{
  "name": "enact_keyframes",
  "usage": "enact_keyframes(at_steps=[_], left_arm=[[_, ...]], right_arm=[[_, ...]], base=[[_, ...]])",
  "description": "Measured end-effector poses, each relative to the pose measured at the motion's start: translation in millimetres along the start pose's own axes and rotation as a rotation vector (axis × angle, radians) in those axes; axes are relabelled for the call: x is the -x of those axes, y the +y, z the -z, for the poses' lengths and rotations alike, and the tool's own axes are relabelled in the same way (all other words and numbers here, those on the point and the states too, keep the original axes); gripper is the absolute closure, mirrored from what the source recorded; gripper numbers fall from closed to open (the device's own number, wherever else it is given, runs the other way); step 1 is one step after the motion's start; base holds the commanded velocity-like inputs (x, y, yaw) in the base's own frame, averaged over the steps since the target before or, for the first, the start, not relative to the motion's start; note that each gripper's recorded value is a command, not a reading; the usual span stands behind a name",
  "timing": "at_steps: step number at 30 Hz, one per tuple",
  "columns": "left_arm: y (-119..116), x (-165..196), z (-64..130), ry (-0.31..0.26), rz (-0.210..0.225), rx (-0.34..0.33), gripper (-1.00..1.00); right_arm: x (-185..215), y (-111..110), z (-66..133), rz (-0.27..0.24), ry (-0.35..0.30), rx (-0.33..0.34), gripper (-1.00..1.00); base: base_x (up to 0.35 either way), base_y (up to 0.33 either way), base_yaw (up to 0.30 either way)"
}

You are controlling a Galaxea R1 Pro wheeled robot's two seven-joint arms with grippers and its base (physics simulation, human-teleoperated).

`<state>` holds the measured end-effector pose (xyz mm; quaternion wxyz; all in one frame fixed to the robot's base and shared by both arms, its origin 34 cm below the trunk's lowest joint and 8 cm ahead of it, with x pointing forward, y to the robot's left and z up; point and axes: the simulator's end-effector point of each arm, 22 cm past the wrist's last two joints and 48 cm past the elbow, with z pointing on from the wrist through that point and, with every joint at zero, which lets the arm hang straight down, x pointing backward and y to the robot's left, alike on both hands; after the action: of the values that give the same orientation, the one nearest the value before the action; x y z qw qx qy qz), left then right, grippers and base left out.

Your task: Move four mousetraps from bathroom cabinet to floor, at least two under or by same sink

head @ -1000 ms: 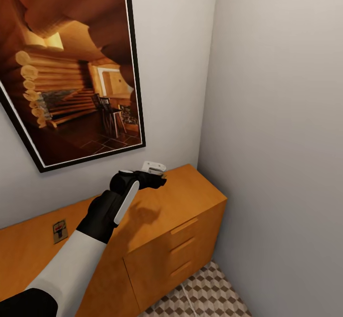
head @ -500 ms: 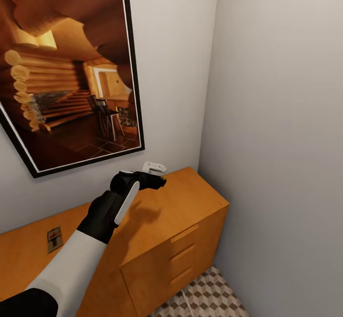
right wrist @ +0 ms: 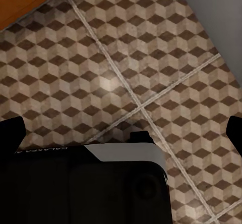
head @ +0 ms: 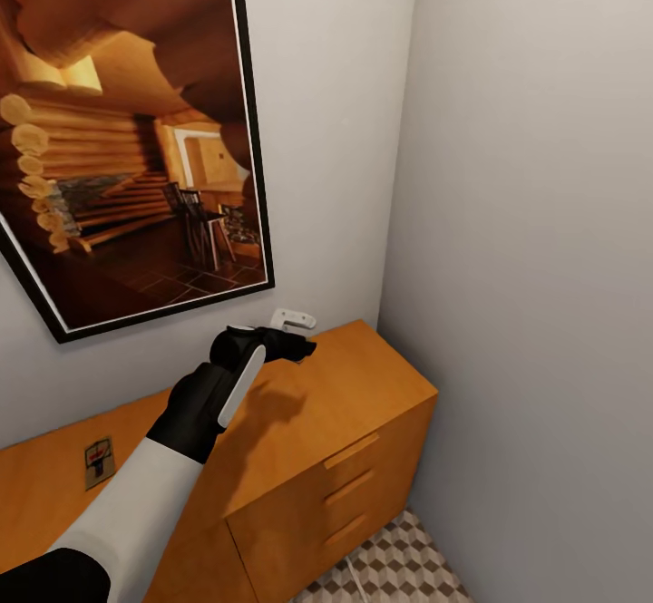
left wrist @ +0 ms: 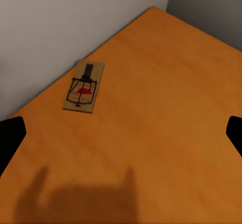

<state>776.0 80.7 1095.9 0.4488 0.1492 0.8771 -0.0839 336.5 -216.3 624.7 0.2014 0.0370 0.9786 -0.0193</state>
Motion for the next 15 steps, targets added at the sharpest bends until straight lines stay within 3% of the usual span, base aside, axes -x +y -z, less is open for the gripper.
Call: enact_keyframes(at_steps=[15], left_arm=[[-0.7, -2.9, -1.8, 0.008, 0.002, -0.001, -1.00]], right_arm=[[-0.1, -0.1, 0.0, 0.000, 0.001, -0.001, -1.00]], base=[[0.001, 0.000, 0.000]])
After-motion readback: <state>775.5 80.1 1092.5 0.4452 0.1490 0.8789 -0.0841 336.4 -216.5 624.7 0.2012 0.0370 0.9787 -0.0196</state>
